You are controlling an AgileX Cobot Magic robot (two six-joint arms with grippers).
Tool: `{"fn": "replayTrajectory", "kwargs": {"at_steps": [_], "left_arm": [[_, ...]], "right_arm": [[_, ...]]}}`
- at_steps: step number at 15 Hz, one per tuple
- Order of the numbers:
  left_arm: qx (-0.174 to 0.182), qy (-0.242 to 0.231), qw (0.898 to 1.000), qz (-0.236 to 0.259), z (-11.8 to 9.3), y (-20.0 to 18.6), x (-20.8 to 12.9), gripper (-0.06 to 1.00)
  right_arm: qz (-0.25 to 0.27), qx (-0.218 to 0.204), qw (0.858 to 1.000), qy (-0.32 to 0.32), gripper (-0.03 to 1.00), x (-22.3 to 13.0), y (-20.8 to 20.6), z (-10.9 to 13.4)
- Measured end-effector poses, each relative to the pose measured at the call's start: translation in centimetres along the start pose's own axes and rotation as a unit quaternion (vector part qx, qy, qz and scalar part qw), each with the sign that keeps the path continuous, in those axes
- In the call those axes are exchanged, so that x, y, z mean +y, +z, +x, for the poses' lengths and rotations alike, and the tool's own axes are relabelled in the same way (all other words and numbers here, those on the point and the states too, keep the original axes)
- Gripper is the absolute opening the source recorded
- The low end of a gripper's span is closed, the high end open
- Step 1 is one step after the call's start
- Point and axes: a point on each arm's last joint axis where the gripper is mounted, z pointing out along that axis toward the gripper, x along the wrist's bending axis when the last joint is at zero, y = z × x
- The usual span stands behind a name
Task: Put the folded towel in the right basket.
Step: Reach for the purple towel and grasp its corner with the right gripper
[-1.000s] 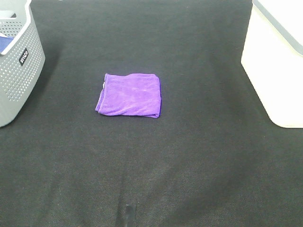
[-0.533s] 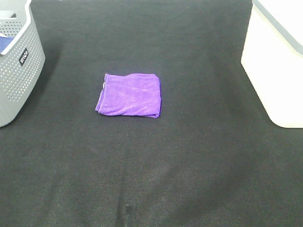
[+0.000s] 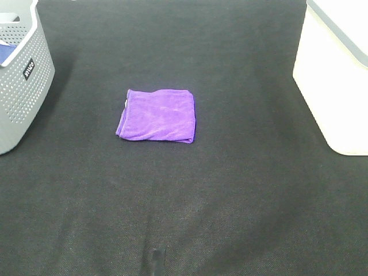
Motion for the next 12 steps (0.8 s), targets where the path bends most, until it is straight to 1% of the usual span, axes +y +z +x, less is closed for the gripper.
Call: {"fn": "replayTrajectory", "kwargs": {"at_steps": [12], "left_arm": [[0.0, 0.0, 1.0, 0.0, 0.0, 0.0, 0.0, 0.99]], "right_arm": [[0.0, 0.0, 1.0, 0.0, 0.96, 0.0, 0.0, -0.01]]}}
